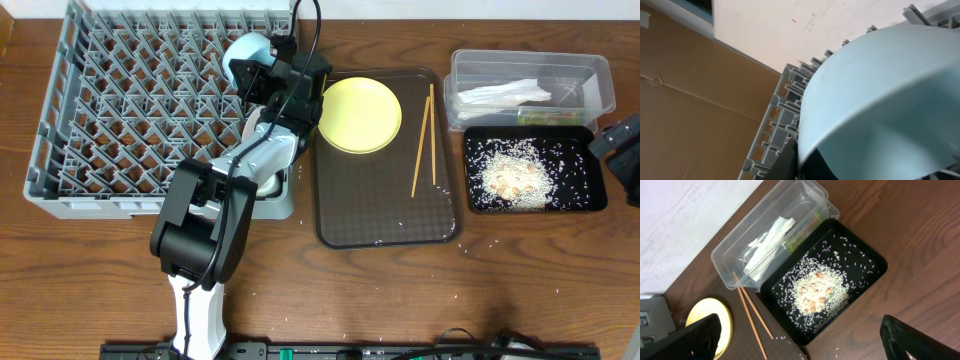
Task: Sort waste into correct bins and load items into the dishwasher
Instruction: 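Carry the light-blue bowl into the rack and release it upright, then move the left gripper down to the yellow plate rim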
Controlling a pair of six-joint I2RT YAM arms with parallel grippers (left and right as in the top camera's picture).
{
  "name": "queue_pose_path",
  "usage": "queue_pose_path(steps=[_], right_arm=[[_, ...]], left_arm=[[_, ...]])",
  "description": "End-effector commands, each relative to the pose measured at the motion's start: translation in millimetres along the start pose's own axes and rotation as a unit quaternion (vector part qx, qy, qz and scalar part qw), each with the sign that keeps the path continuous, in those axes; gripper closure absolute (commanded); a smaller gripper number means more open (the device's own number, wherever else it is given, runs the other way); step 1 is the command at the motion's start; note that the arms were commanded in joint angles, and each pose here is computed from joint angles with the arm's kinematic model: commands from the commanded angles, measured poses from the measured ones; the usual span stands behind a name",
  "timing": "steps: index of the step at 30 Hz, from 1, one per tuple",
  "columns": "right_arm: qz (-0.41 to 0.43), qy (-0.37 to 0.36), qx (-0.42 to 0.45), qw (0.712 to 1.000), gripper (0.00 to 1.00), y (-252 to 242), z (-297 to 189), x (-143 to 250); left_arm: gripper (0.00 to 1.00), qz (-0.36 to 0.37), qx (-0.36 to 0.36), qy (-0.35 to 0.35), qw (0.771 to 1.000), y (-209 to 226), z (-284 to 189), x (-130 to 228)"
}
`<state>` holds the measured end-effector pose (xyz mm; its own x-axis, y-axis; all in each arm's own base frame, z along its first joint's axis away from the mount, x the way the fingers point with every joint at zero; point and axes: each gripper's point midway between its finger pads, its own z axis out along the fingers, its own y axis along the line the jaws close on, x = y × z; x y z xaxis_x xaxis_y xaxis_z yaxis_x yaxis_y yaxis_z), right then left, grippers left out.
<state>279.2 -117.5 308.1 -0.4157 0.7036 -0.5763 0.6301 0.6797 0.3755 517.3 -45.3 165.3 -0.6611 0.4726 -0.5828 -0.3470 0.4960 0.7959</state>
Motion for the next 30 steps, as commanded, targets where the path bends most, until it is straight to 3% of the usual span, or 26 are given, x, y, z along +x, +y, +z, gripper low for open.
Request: queue_pose_path(steps=[1, 12, 18, 30], right_arm=[[0.009, -0.002, 0.002, 1.0, 0.01, -2, -1, -2], [0.009, -0.002, 0.002, 1.0, 0.01, -2, -1, -2], [0.009, -0.002, 0.002, 1.0, 0.01, -2, -1, -2], [0.009, -0.002, 0.002, 1.0, 0.01, -2, -1, -2]], left_arm=[[0.91, -0.007, 0.003, 0.006, 1.0, -6, 4, 7], [0.52, -0.005, 0.018, -0.008, 1.0, -15, -5, 1], [0.39, -0.002, 0.045, -0.03, 0.999, -29, -21, -9], [0.25, 0.003, 0.119, -0.083, 0.989, -60, -52, -31]])
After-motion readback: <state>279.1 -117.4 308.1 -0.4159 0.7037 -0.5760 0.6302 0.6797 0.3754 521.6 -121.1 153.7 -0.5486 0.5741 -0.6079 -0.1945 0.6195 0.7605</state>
